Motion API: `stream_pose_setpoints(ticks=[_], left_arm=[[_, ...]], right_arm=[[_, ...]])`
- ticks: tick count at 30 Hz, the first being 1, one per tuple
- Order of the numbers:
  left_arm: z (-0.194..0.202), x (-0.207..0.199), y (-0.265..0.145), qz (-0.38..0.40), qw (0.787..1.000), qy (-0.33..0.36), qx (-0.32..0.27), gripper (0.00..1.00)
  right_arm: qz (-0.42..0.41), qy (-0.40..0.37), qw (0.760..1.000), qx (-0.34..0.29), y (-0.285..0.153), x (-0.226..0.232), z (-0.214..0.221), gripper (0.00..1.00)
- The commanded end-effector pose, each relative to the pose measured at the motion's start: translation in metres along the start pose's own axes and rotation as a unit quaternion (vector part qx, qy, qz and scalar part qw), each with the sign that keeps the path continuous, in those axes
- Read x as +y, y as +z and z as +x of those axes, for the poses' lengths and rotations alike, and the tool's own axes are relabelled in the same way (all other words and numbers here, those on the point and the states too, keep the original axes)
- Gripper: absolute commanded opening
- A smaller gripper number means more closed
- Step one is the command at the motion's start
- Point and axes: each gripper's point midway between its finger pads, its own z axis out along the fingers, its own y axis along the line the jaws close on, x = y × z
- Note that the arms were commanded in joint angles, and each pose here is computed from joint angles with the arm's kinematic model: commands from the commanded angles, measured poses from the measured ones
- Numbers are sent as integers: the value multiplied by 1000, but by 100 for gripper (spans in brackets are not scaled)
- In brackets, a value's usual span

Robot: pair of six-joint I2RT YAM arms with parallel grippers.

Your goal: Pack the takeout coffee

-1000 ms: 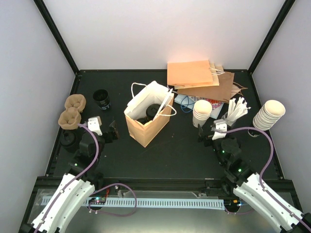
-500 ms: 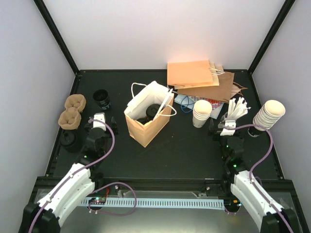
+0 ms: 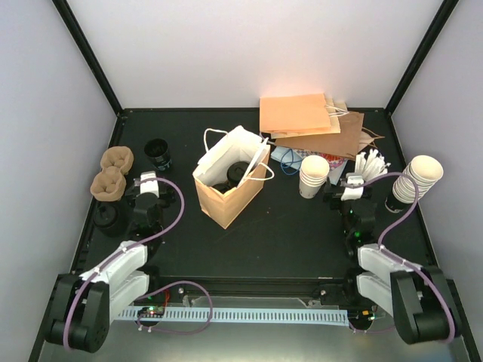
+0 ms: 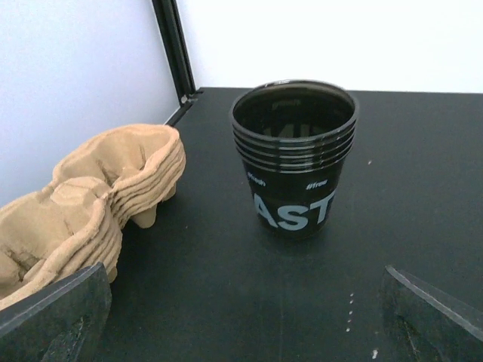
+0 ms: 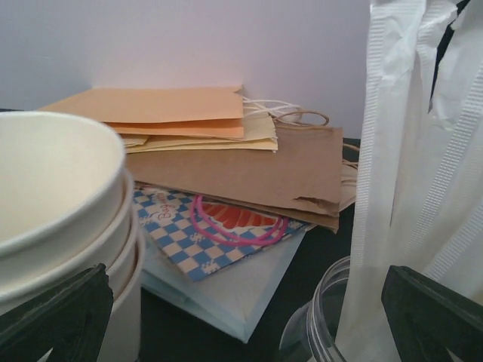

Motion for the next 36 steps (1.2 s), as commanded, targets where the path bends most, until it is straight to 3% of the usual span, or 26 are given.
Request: stream_pose_setpoints(ticks=[1, 8, 14, 30, 33, 34, 36], left_arm=[[-27, -1, 7, 19, 998, -19, -54, 99], [-23, -3, 4, 40, 998, -30, -39, 99], [-20, -3, 5, 39, 998, -29, -33, 99], [-28, -7, -2, 57, 996, -56, -34, 99], [-29, -7, -2, 56, 996, -56, -34, 99], [-29, -7, -2, 57, 996, -57, -34, 99], [-30, -7, -2, 58, 996, -59, -35, 99]], right_arm=[[9, 7, 998, -61, 17, -7, -39, 100], [-34, 7, 998, -53, 15, 6, -44, 100], [-12, -15, 999, -42, 12, -2, -49, 100], [-25, 20, 999, -44, -8, -3, -80, 100], [-28, 25, 998, -43, -14, -3, -83, 88], [-26, 33, 998, -44, -16, -4, -84, 73], [-30, 39, 998, -37, -18, -3, -82, 30]])
